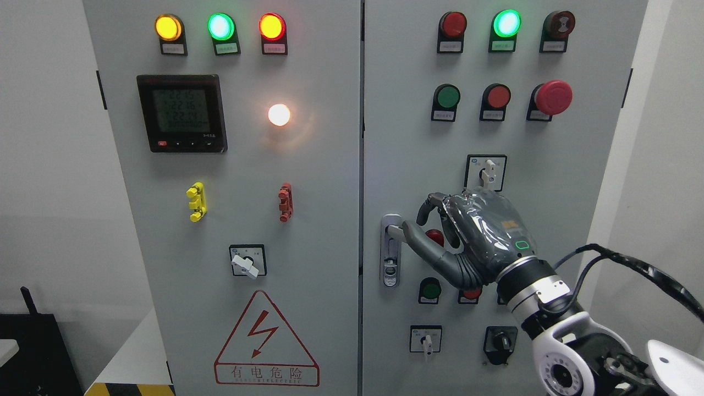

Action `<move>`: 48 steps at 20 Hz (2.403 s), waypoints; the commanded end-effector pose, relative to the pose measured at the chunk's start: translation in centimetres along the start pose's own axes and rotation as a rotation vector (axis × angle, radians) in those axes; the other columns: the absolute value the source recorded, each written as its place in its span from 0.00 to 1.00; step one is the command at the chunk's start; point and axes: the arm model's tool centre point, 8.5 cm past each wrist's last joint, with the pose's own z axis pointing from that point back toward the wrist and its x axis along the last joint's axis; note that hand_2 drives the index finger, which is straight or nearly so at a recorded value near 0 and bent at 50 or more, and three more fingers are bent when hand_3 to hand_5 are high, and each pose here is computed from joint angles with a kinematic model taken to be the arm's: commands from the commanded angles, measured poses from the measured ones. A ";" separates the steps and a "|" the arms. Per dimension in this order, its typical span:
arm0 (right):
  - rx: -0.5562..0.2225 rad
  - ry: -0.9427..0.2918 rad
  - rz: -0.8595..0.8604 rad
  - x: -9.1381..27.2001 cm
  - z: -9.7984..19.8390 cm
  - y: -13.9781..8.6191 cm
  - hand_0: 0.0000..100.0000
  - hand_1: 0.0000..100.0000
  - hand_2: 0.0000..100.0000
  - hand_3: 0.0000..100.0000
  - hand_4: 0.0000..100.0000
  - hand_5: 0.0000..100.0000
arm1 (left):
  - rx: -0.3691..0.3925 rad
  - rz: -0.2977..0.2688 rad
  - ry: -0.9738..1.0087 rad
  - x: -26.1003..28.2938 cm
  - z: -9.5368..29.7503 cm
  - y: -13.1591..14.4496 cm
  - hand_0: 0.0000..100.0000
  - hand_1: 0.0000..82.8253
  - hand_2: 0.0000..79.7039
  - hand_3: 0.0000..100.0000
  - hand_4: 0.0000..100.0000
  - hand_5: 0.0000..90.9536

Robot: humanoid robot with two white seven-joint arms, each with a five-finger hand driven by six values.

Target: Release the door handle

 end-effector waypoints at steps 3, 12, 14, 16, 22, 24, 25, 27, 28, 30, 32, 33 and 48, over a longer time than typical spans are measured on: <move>0.002 0.009 -0.001 -0.1 -0.1 0.4 0.45 0.00 0.47 1.00 1.00 1.00 | -0.001 0.001 0.006 -0.1 0.0 0.0 0.12 0.47 0.00 0.00 0.00 0.00; 0.013 0.013 -0.006 -0.3 0.1 0.9 0.45 0.00 0.48 1.00 1.00 1.00 | -0.001 0.001 0.006 -0.1 0.0 0.0 0.12 0.47 0.00 0.00 0.00 0.00; 0.012 0.013 -0.006 -0.3 0.0 0.8 0.45 0.00 0.48 1.00 1.00 1.00 | -0.001 0.001 0.006 -0.1 0.0 0.0 0.12 0.47 0.00 0.00 0.00 0.00; 0.012 0.014 -0.005 -0.3 0.0 0.8 0.45 0.00 0.48 1.00 1.00 1.00 | -0.001 0.001 0.006 -0.1 0.0 0.0 0.12 0.47 0.00 0.00 0.00 0.00; 0.012 0.016 -0.005 -0.4 0.0 0.8 0.45 0.00 0.48 1.00 1.00 1.00 | -0.001 0.001 0.006 -0.1 0.0 0.0 0.12 0.47 0.00 0.00 0.00 0.00; 0.014 0.016 -0.005 -0.3 0.0 0.9 0.45 0.00 0.48 1.00 1.00 1.00 | -0.001 0.001 0.006 -0.1 0.0 0.0 0.12 0.47 0.00 0.00 0.00 0.00; 0.014 0.017 -0.004 -0.4 0.0 0.9 0.45 0.00 0.48 1.00 1.00 1.00 | -0.001 0.001 0.006 -0.1 0.0 0.0 0.12 0.47 0.00 0.00 0.00 0.00; 0.013 0.019 -0.004 -0.4 0.0 0.9 0.45 0.00 0.48 1.00 1.00 1.00 | -0.001 0.001 0.006 -0.1 0.0 0.0 0.12 0.47 0.00 0.00 0.00 0.00; 0.013 0.019 -0.004 -0.4 0.0 0.9 0.45 0.00 0.48 1.00 1.00 1.00 | -0.001 0.001 0.006 -0.1 0.0 0.0 0.12 0.47 0.00 0.00 0.00 0.00; 0.013 0.021 -0.004 -0.5 0.0 0.9 0.45 0.00 0.48 1.00 1.00 1.00 | -0.001 0.001 0.006 -0.1 0.0 0.0 0.12 0.47 0.00 0.00 0.00 0.00; 0.014 0.021 -0.004 -0.5 0.0 0.9 0.45 0.00 0.48 1.00 1.00 1.00 | -0.001 0.001 0.006 -0.1 0.0 0.0 0.12 0.47 0.00 0.00 0.00 0.00; 0.017 0.022 -0.005 -0.5 0.0 1.0 0.45 0.00 0.48 1.00 1.00 1.00 | -0.001 0.001 0.006 -0.1 0.0 0.0 0.12 0.47 0.00 0.00 0.00 0.00; 0.024 0.025 -0.009 -0.6 0.2 1.4 0.45 0.00 0.48 1.00 1.00 1.00 | -0.001 0.001 0.006 -0.1 0.0 0.0 0.12 0.47 0.00 0.00 0.00 0.00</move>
